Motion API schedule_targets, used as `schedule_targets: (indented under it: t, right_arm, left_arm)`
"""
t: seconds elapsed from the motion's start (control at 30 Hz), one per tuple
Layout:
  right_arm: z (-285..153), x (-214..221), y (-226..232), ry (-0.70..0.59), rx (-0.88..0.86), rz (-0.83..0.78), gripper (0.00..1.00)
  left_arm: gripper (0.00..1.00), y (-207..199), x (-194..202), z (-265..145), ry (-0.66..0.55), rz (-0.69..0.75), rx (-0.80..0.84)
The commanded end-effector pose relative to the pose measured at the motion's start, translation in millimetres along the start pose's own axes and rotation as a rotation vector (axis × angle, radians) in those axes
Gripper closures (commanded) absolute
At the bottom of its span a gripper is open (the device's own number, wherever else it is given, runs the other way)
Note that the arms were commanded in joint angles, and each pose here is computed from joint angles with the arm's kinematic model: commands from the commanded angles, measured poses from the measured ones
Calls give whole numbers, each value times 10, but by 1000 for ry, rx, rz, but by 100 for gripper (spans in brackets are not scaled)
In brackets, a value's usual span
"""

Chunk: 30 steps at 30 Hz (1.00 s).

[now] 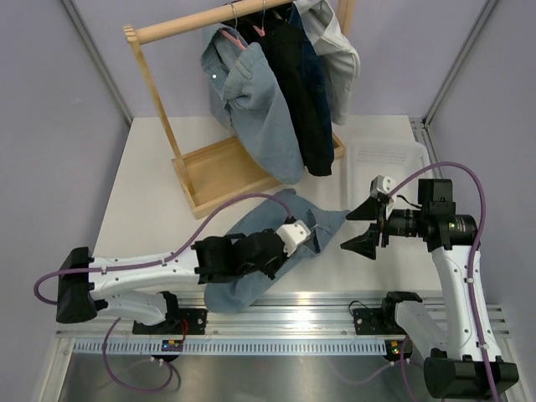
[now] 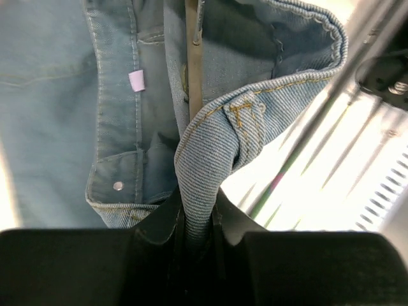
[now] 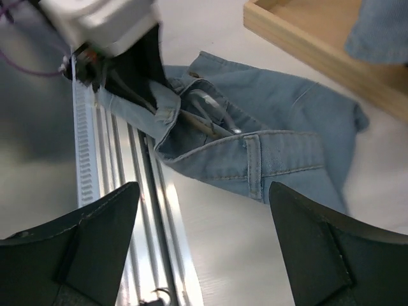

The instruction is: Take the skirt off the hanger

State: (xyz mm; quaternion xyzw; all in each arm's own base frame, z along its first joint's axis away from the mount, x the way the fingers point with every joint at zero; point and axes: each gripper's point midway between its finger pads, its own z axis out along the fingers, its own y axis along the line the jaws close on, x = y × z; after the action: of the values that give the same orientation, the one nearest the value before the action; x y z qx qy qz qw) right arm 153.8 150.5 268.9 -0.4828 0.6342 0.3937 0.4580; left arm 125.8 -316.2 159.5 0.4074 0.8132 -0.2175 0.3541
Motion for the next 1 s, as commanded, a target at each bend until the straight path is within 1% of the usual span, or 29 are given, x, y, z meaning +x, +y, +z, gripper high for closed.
schedule_targets:
  t: [0.0,0.03,0.07,0.1,0.13,0.2,0.27,0.33,0.37,0.43,0.47,0.5,0.57,0.6,0.63,0.7,0.73,0.77,0.83,0.97]
  right_arm:
    - [25,-181,-259,-46,162,284,9]
    - [-3,-208,-413,-43,233,272,9]
    - [-16,-247,-506,-39,262,299,10]
    - [-22,-279,-565,-46,291,374,11]
    - [-44,-268,-656,-37,338,414,11]
    - [-45,-334,-756,-48,363,489,13]
    - [-45,-359,-812,-58,380,521,14]
    - [-27,-380,-812,-70,368,528,14]
    - [-31,-385,-818,-77,380,562,14]
    - [42,-380,-763,-50,363,549,15]
    - [98,-390,-728,-38,356,547,13]
    - [110,-353,-768,-19,393,545,12]
    - [183,-314,-754,17,407,519,12]
    - [295,-316,-668,43,381,494,12]
    - [329,-269,-701,70,411,476,9]
    - [437,-220,-705,117,451,434,9]
    - [497,-168,-734,149,463,435,9]
    - [522,-164,-762,176,476,392,9]
    - [615,-29,-817,256,513,388,9]
    - [766,14,-797,337,516,312,9]
  left_arm:
    - [100,-36,-743,-127,-318,155,-182]
    - [100,31,-728,-133,-323,222,-255]
    - [100,17,-752,-148,-345,267,-283]
    - [100,15,-655,-164,-335,371,-336]
    - [100,5,-656,-175,-347,401,-358]
    - [100,85,-583,-216,-327,460,-437]
    - [100,139,-543,-233,-315,497,-490]
    - [100,193,-506,-263,-302,547,-545]
    - [100,203,-494,-257,-297,564,-563]
    - [100,269,-493,-282,-278,606,-619]
    - [100,280,-496,-278,-263,637,-639]
    - [100,293,-514,-291,-261,646,-655]
    - [100,275,-556,-291,-262,663,-655]
    - [100,249,-576,-280,-265,674,-642]
    - [100,235,-590,-272,-267,678,-633]
    - [100,204,-623,-267,-271,681,-619]
    - [100,196,-632,-271,-273,680,-614]
    - [100,190,-647,-278,-275,677,-612]
    - [100,193,-659,-309,-280,666,-606]
    - [100,198,-672,-358,-290,652,-594]
